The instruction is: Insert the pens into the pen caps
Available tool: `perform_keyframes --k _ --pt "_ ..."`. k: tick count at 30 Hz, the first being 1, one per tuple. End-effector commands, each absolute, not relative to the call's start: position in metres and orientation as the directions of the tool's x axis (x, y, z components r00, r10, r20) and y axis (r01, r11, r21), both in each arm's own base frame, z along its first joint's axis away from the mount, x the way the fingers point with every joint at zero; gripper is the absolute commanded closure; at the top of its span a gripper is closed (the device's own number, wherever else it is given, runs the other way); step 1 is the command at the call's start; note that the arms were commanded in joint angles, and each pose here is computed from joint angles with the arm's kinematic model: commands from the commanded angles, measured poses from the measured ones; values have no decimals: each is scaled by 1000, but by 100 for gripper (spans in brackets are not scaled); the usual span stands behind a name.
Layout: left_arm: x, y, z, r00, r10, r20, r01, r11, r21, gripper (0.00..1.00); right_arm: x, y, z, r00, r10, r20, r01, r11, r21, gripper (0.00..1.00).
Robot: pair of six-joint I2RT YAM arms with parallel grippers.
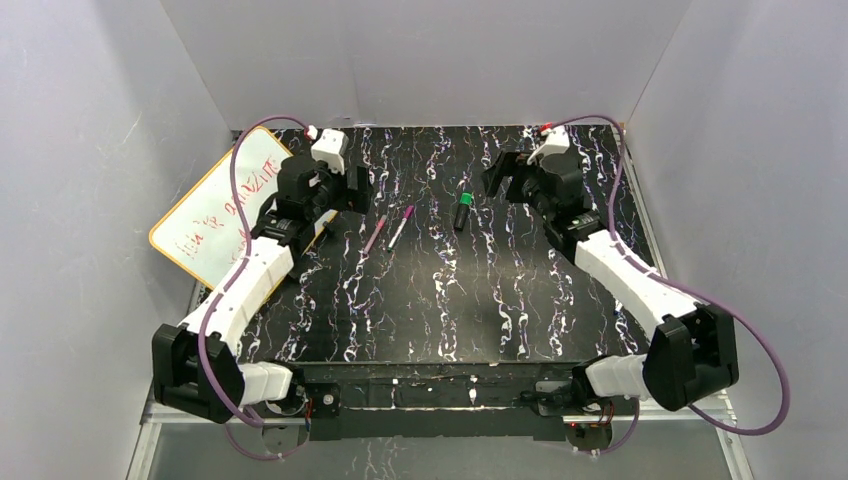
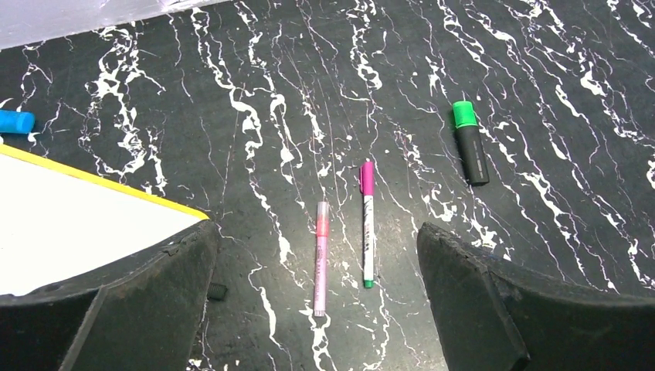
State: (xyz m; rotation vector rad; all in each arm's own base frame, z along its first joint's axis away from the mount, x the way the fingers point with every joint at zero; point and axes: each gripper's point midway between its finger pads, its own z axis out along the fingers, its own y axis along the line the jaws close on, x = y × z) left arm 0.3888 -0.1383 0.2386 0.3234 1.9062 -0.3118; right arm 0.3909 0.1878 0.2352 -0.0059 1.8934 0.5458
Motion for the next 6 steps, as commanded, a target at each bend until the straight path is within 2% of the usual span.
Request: perform_keyframes --k 1,6 --pt "383 -138 261 -289 54 -956 389 919 -65 2 399 173 272 -291 271 -918 -230 911 342 3" --pt "382 -138 261 -289 55 -956 390 919 -65 2 398 169 282 -259 290 -921 -222 910 349 1"
